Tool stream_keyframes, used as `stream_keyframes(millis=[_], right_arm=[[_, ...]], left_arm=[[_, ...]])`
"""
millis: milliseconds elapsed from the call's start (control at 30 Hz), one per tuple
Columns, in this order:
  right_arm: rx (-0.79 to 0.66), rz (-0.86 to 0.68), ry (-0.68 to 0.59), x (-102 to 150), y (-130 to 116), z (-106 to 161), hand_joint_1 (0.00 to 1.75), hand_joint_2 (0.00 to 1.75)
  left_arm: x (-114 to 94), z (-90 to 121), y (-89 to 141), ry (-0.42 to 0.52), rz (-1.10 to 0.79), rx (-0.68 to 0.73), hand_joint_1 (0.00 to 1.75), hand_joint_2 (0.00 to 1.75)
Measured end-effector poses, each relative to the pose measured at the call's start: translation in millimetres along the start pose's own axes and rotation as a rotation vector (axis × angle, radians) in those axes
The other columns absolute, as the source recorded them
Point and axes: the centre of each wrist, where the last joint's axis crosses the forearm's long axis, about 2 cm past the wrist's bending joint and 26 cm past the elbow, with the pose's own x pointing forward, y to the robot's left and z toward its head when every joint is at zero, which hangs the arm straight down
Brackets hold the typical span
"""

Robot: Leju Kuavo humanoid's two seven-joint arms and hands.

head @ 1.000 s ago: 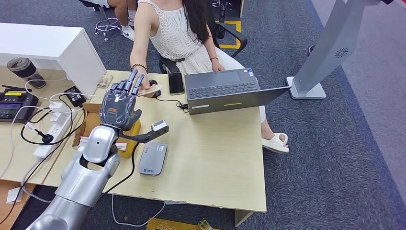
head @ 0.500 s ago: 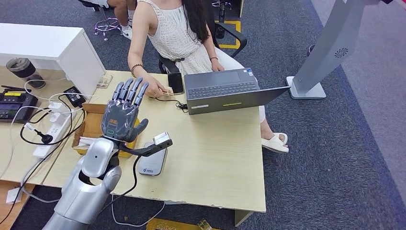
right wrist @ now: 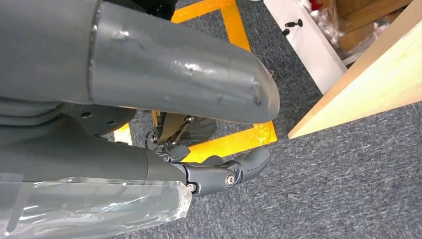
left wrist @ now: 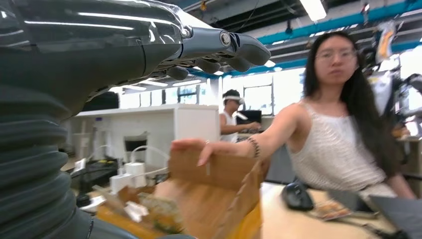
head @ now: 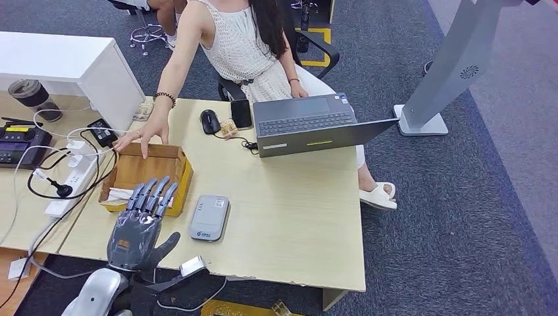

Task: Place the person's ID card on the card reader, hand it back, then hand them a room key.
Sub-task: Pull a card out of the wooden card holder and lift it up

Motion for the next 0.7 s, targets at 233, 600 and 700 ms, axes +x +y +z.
stream_keyframes(millis=[233,600,700], right_arm=[[-0.007,-0.002,0.005,0,-1,0,0.0,0.0],[0.001,0.009,0.011,1,-1,-1,0.0,0.0],[0.001,0.01,0.012,2,-1,-1,0.0,0.0]], left_arm=[[-25,15,-7,0.112,-0.048,-0.11,0.0,1.75],[-49,10,-19,0.207,-0.078,-0.145,0.0,1.75],[-51,8,-22,0.213,-0.077,-0.149,0.0,1.75]])
